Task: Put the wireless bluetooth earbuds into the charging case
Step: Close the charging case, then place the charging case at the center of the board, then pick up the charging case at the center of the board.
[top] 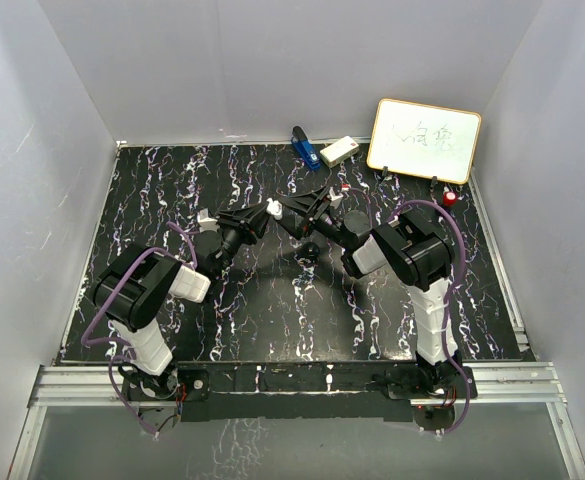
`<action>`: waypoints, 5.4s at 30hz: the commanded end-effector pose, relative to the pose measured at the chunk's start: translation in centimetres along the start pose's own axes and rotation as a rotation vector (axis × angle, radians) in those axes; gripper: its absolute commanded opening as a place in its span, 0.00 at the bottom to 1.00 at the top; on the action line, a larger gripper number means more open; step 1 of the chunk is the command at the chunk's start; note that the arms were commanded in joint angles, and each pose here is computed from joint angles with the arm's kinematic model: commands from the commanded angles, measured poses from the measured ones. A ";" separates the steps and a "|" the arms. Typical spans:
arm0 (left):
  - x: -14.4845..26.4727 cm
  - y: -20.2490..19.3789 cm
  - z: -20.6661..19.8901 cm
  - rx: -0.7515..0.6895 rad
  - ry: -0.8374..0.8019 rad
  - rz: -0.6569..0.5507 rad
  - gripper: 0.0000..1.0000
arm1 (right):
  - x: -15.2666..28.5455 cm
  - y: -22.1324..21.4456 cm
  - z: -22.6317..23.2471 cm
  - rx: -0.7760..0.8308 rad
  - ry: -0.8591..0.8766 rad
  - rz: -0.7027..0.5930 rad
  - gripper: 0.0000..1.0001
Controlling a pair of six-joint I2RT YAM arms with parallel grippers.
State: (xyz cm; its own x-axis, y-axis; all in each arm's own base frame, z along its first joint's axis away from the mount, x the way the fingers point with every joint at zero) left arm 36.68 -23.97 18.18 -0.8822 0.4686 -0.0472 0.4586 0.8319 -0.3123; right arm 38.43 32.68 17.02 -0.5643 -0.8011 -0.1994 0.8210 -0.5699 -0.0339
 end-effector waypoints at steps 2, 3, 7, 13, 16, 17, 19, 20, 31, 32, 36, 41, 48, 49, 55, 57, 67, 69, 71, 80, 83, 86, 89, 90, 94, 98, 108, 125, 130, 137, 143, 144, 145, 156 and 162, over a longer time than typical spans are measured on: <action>0.4 -1.2 -3.1 0.023 -0.098 0.041 0.00 | 1.1 -2.4 10.1 0.235 0.398 0.071 0.73; 0.4 -1.2 -3.1 0.023 -0.099 0.042 0.00 | 1.1 -2.4 10.1 0.235 0.399 0.071 0.73; 0.3 -1.2 -2.9 0.033 -0.092 0.041 0.00 | 1.1 -2.6 10.4 0.247 0.405 0.080 0.73; 0.3 -1.1 -2.4 0.058 -0.073 0.039 0.00 | 1.1 -2.8 10.9 0.273 0.418 0.088 0.73; 0.4 -1.0 -2.3 0.064 -0.066 0.037 0.00 | 1.1 -2.8 11.0 0.281 0.421 0.087 0.73; 0.4 -1.0 -2.2 0.066 -0.060 0.034 0.00 | 1.1 -2.9 11.0 0.284 0.422 0.087 0.73; 0.5 -0.9 -2.2 0.067 -0.055 0.031 0.00 | 1.2 -2.9 11.1 0.290 0.424 0.087 0.73; 0.5 -0.8 -2.0 0.068 -0.045 0.027 0.00 | 1.2 -2.9 11.1 0.291 0.424 0.088 0.73; 0.9 -0.3 -1.7 0.079 -0.038 -0.006 0.00 | 1.4 -3.0 11.5 0.306 0.429 0.083 0.71; 0.9 -0.2 -1.7 0.079 -0.037 -0.009 0.00 | 1.4 -3.0 11.5 0.305 0.428 0.082 0.71; 1.1 -0.2 -1.8 0.078 -0.034 -0.014 0.00 | 1.5 -3.0 11.6 0.308 0.430 0.079 0.71; 1.2 -0.1 -1.7 0.079 -0.031 -0.017 0.00 | 1.7 -2.9 11.8 0.317 0.431 0.074 0.71; 1.5 0.2 -1.3 0.090 -0.011 -0.030 0.00 | 2.1 -2.6 12.2 0.328 0.432 0.066 0.71; 1.5 0.2 -1.4 0.093 -0.012 -0.031 0.00 | 2.2 -2.6 12.3 0.331 0.433 0.066 0.71; 1.7 0.9 -1.1 0.100 -0.009 -0.051 0.00 | 2.3 -1.9 11.5 0.299 0.396 0.053 0.70; 1.8 1.7 -1.3 0.098 -0.016 -0.064 0.00 | 2.6 -0.6 9.9 0.251 0.337 0.025 0.70; 1.5 6.8 -3.1 -0.087 -0.003 -0.033 0.00 | 2.9 3.1 7.0 0.477 0.033 -0.038 0.71; 1.4 8.2 -2.9 -0.157 0.018 -0.033 0.00 | 2.5 3.7 6.8 0.580 -0.059 -0.038 0.71; 1.1 9.5 -2.4 -0.218 0.061 -0.029 0.00 | 2.3 4.4 7.6 0.725 -0.138 -0.052 0.71; -1.3 12.4 0.9 -0.446 0.236 0.010 0.00 | 3.5 6.9 7.8 1.134 -0.482 -0.112 0.78; -2.6 11.8 1.7 -0.455 0.246 0.070 0.00 | 4.0 7.5 7.2 1.167 -0.541 -0.117 0.79; -4.1 10.5 2.6 -0.463 0.255 0.127 0.00 | 4.3 7.5 7.0 1.180 -0.556 -0.110 0.79; -5.6 8.7 4.0 -0.488 0.286 0.199 0.00 | 5.2 7.4 6.3 1.195 -0.596 -0.096 0.80; -6.0 8.3 4.4 -0.496 0.293 0.215 0.00 | 5.6 7.6 5.9 1.197 -0.621 -0.101 0.80; -7.5 7.5 5.9 -0.526 0.328 0.242 0.00 | 7.5 8.3 5.0 1.204 -0.728 -0.134 0.78; -8.4 7.3 7.4 -0.552 0.369 0.245 0.00 | 9.0 8.3 4.4 1.215 -0.781 -0.138 0.78; -10.4 7.2 10.3 -0.575 0.427 0.262 0.00 | 11.6 6.2 0.3 1.214 -0.961 -0.007 0.77; -11.3 7.9 11.7 -0.606 0.482 0.268 0.61 | 11.4 1.9 -7.6 1.334 -1.101 0.196 0.81; -11.1 7.9 10.7 -0.617 0.481 0.267 0.66 | 11.3 2.4 -8.1 1.392 -1.115 0.222 0.83; -9.5 8.0 8.1 -0.648 0.469 0.238 0.68 | 10.2 2.4 -8.9 1.430 -1.085 0.272 0.82; -7.1 8.1 5.9 -0.664 0.454 0.208 0.68 | 9.7 2.6 -10.1 1.433 -1.083 0.297 0.80; -6.8 8.0 5.6 -0.666 0.451 0.206 0.69 | 9.6 2.6 -10.3 1.429 -1.078 0.302 0.79; -6.5 7.9 5.2 -0.669 0.447 0.206 0.69 | 9.5 2.6 -10.4 1.423 -1.074 0.304 0.79; -5.2 6.8 3.5 -0.682 0.414 0.231 0.70 | 10.2 2.7 -11.3 1.381 -1.075 0.319 0.68; -4.9 6.6 3.4 -0.671 0.408 0.230 0.70 | 10.5 2.4 -11.4 1.376 -1.075 0.333 0.57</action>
State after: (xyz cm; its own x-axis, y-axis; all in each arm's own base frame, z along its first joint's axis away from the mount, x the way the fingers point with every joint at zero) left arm 44.23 -21.77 10.91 -0.7031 0.5933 0.3919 0.7059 0.6486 0.2846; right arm 35.10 24.84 3.40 -0.6633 -0.3302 0.6716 0.5697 0.3593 0.7392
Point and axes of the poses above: each gripper's point midway between its finger pads, its own x axis back along the fingers, its own z axis along the line the jaws close on, y = z × x, the point moved 1 cm from there along x, back along the fingers, and after that the axes turned 1 degree about x, right-handed, at the moved point
